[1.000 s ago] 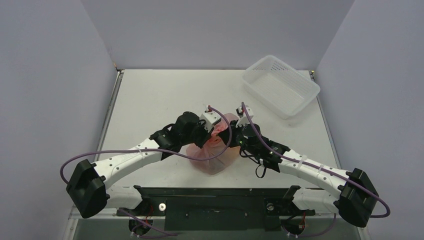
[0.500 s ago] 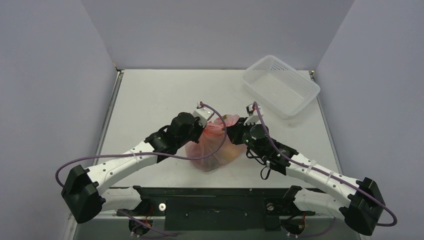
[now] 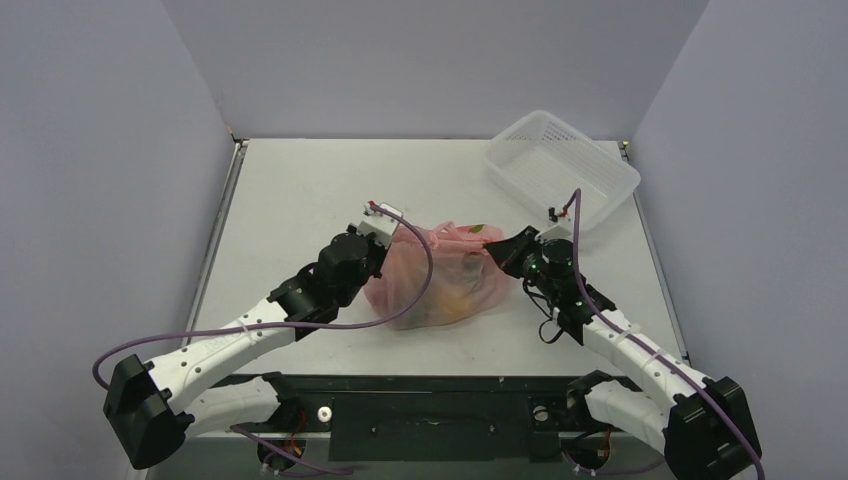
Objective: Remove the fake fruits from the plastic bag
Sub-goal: Untie the plastic bag at the center of the board.
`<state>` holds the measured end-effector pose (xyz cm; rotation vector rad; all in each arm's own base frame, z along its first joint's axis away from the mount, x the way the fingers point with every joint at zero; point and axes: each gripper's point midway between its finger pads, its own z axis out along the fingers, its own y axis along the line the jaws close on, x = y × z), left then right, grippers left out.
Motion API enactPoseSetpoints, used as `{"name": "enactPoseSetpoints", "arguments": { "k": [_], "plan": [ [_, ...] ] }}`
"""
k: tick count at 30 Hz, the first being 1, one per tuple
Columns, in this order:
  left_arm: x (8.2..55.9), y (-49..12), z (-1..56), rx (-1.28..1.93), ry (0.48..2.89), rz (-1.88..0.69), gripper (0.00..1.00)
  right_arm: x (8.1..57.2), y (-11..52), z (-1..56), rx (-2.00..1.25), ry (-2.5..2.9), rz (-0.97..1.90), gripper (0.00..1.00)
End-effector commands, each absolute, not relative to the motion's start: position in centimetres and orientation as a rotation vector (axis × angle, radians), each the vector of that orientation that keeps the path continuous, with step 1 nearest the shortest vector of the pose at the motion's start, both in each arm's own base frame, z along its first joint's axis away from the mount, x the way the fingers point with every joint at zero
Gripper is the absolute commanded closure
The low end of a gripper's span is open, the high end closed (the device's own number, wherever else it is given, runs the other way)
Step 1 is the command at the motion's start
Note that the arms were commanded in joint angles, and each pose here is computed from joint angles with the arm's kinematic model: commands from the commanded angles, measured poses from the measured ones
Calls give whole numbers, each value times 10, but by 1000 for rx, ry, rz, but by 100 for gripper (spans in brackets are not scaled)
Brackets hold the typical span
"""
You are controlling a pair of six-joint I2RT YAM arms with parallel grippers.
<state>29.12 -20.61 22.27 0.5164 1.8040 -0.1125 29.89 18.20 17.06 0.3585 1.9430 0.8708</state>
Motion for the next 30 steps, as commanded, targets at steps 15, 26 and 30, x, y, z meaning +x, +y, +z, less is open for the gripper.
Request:
{"name": "enactPoseSetpoints", "arguments": {
  "k": [15,26,30],
  "plan": [
    [288,-220,259,512,1668,-234,100,252,213,261,-342,1803,518,47],
    [289,-216,256,499,1672,-218,100,239,253,214,-954,1515,-88,35],
    [288,-217,259,498,1666,-228,100,232,255,200,-1030,1403,-81,30]
  ]
}}
